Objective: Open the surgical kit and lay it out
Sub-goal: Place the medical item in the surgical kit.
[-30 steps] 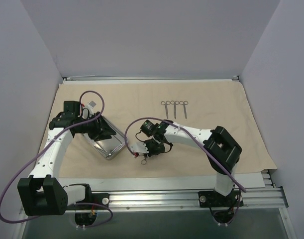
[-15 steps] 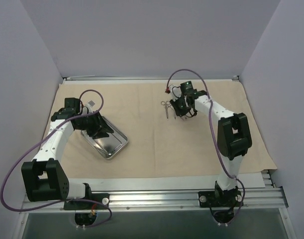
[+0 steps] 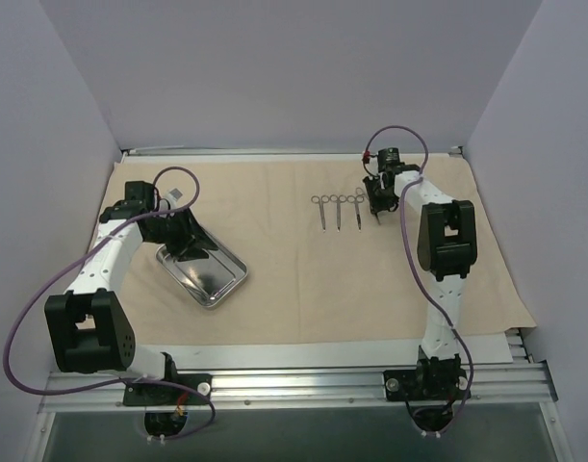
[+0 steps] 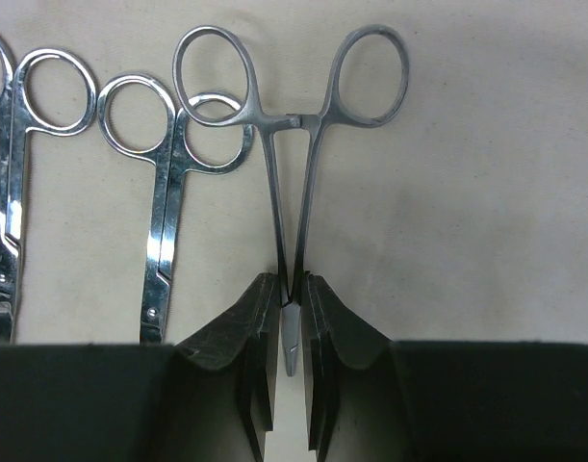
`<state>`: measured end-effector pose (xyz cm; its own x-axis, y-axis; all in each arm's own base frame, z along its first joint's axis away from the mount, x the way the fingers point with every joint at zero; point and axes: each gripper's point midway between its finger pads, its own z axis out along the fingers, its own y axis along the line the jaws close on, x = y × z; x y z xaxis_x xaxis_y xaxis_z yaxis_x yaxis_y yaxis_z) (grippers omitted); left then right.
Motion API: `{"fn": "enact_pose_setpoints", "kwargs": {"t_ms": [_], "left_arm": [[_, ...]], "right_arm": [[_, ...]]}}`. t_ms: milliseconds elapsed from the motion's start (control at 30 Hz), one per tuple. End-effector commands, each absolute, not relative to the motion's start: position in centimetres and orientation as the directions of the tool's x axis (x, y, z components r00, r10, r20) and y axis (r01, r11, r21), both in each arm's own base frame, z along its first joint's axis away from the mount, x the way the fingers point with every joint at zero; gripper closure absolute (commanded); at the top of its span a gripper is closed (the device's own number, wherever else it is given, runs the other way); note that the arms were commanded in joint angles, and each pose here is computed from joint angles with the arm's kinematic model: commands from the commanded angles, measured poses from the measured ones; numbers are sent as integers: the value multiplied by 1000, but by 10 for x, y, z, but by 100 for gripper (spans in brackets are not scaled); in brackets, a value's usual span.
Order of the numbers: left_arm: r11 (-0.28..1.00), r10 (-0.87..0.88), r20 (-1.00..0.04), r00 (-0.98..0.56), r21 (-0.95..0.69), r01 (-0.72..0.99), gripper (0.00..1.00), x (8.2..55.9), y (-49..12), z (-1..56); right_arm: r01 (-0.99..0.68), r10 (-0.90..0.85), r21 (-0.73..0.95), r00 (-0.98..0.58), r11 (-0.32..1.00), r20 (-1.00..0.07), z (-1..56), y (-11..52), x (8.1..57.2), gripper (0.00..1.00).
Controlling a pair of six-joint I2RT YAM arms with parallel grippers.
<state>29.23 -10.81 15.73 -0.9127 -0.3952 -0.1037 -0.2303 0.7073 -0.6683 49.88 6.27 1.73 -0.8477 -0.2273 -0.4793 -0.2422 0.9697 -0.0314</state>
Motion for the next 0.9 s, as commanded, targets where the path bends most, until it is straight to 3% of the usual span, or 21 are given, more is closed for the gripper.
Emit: {"fn": "enact_pose_setpoints", "kwargs": {"t_ms": [0, 433, 867], "left_arm": [[718, -390, -133, -911, -664, -211, 52, 300, -101, 163], [712, -386, -116, -915, -668, -216, 52, 306, -101, 158], [704, -387, -102, -917, -674, -222, 52, 308, -100, 155]], "right_arm": [[-178, -164, -17, -859, 984, -485, 23, 58, 499, 100], [-69, -59, 0, -864, 998, -500, 38, 38, 482, 100], [-63, -56, 1, -884, 998, -465, 35, 39, 469, 100]]}}
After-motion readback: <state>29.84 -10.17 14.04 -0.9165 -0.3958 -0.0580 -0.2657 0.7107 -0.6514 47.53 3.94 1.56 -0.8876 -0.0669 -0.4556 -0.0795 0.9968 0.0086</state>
